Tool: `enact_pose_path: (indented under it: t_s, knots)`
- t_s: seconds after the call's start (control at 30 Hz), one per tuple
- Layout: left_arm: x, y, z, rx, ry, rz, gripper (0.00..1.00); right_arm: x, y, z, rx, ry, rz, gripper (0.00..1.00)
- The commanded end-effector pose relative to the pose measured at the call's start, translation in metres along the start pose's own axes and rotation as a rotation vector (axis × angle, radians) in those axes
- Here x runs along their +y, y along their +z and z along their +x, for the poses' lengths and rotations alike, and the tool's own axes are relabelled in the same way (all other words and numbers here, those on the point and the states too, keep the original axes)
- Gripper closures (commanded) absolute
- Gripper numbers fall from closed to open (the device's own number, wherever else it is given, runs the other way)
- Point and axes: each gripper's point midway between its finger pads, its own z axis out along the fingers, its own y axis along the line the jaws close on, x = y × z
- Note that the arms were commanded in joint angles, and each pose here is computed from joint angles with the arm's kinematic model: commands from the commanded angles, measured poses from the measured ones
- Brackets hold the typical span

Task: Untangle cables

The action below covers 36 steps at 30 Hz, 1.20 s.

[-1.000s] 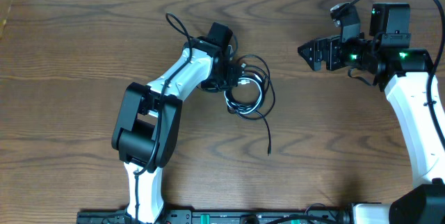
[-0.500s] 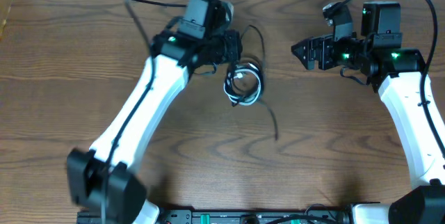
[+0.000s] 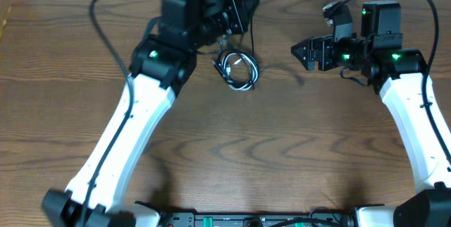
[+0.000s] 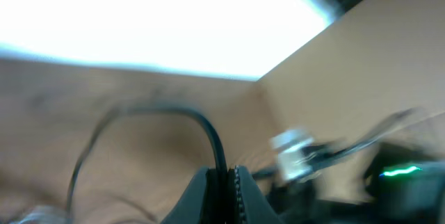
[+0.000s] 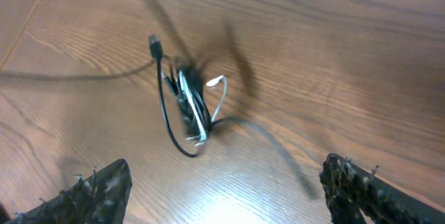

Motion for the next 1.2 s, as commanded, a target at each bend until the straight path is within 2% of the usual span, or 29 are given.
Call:
enact_pose_path:
  t_s: [0.0, 0.23, 0.47, 0.6, 0.97, 1.17]
  knots:
    - [-0.054, -0.036, -0.034, -0.114, -0.028, 0.145, 0.93, 0.008, 0.004, -0.004, 0.001, -0.002, -0.022, 0.15]
    - [-0.099, -0.075, -0.069, -0.267, -0.011, 0.274, 0.92, 0.009, 0.013, -0.004, 0.005, 0.001, -0.035, 0.12]
    - [-0.095, -0.086, -0.084, -0.353, -0.022, 0.225, 0.92, 0.009, 0.023, -0.004, 0.009, -0.007, -0.041, 0.10]
    - [-0.091, -0.087, -0.088, -0.376, -0.033, 0.206, 0.93, 0.011, 0.030, -0.002, 0.016, -0.007, -0.049, 0.13]
    - [-0.079, -0.083, -0.089, -0.386, -0.052, 0.155, 0.93, 0.061, 0.077, -0.003, 0.029, 0.194, -0.141, 0.22]
    - [-0.065, -0.082, -0.091, -0.413, -0.076, 0.085, 0.93, 0.063, 0.089, -0.007, -0.006, 0.346, -0.056, 0.22]
